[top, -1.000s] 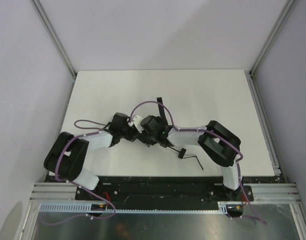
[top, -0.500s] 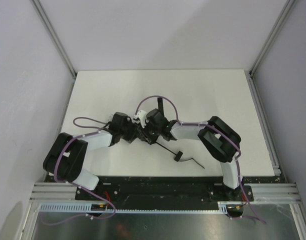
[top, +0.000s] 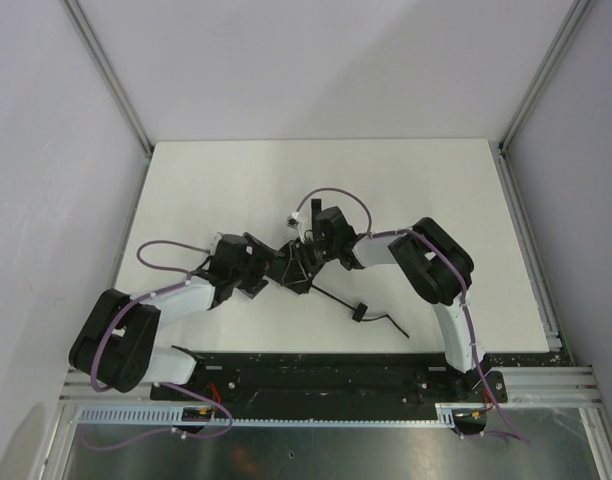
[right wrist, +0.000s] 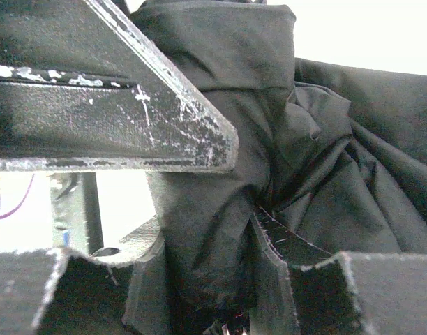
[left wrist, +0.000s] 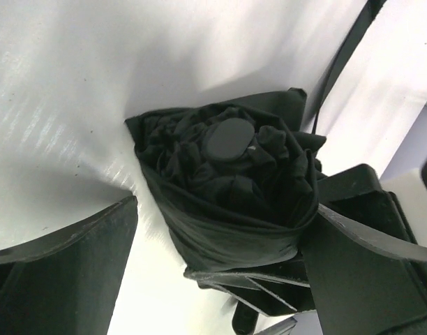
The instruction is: Put away the umbrella
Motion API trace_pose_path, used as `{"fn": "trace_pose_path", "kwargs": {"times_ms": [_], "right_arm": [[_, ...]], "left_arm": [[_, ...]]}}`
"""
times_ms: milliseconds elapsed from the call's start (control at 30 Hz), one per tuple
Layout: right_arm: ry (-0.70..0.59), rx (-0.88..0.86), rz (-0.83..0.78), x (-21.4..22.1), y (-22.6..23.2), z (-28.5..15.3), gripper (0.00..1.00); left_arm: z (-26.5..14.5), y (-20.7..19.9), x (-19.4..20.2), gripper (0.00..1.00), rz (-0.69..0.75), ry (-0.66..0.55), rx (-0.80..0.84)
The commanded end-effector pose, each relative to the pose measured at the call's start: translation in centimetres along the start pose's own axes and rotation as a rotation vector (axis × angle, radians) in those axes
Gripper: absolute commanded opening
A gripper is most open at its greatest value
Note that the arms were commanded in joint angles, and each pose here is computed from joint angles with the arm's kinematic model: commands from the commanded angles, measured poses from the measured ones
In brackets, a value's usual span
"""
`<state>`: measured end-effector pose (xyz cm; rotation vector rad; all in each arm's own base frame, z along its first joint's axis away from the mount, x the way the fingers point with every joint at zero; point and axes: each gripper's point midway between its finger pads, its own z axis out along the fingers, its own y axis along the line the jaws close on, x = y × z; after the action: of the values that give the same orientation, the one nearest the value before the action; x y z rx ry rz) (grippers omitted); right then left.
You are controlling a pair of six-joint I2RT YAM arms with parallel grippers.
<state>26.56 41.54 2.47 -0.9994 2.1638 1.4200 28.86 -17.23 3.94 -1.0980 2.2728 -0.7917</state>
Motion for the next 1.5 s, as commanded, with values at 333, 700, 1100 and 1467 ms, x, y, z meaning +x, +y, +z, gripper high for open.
{"fn": "trace_pose_path", "kwargs": {"times_ms": [333,700,1100,1467], "right_arm": [[0.197,-0.087,0.643,10.3,-1.8,-0.6,0.00],[0.151,-0.179,0.692,8.7,-0.6,-0.4,0.00],[0.150,-0.187,0.637,7.8,0.5,-0.5,0.10],[0.023,0.070,0.392,1.0,0.5,-4.7,0.96]], "left_arm": [[1.0,6.8,3.2,0.99,-0.033,0.058,-0.197],[1.2,9.6,3.9,0.91,-0.076,0.020,-0.301],[1.5,9.0,2.2,0.40,0.074,-0.059,-0.257],[1.9,9.1,2.8,0.25,0.123,-0.018,-0.255]]}}
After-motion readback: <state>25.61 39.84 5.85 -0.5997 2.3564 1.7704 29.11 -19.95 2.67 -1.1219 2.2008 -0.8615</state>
